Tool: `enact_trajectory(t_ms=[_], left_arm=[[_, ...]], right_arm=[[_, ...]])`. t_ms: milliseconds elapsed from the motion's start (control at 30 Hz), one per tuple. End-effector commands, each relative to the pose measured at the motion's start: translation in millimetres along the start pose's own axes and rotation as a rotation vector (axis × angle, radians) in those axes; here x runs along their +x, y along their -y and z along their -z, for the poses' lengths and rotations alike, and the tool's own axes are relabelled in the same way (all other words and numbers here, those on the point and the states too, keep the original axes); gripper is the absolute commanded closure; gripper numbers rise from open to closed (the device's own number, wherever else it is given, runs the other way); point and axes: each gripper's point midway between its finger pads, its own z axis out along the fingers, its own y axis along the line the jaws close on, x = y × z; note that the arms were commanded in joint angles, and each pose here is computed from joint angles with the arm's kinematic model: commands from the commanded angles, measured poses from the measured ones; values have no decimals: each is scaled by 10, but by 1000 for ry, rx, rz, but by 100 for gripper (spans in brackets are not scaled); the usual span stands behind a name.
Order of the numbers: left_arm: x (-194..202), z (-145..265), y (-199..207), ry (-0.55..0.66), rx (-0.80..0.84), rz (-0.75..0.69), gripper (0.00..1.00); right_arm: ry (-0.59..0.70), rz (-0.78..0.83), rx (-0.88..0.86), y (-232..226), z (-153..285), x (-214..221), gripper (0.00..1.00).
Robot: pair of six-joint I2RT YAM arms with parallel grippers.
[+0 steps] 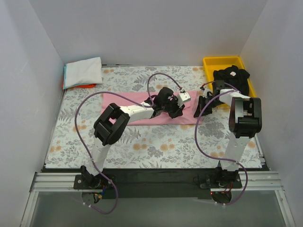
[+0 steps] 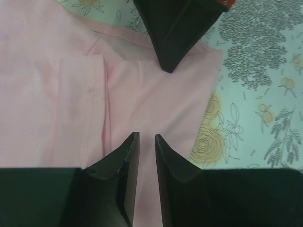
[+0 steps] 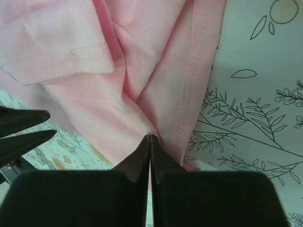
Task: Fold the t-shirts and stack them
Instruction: Fold the tshirt
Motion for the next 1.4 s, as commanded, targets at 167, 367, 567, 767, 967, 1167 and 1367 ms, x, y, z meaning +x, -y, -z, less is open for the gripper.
enact_trajectory(t_ms=[167, 367, 567, 767, 967, 1167, 1367], left_arm=[[74, -139, -320, -31, -144, -52, 81], [14, -129, -542, -23, -247, -99, 82], [-164, -16, -650, 7, -292, -146, 83], [-281, 108, -822, 24, -328, -177, 84], [-433, 223, -1129, 58, -384, -174, 84], [-436, 257, -1374, 65, -413, -166, 84], [-296, 393, -1704, 46, -455, -80, 84]], right_arm=[[-3, 12, 74, 143, -19, -44, 99], [-11, 12, 89, 174, -20, -27, 99], [-27, 48, 119, 152, -57, -12, 99], [-27, 57, 128, 161, -49, -13, 99], [-23, 70, 138, 162, -35, -28, 99], [-23, 90, 147, 151, -21, -37, 99], [18, 201, 117, -67, 73, -198, 99]])
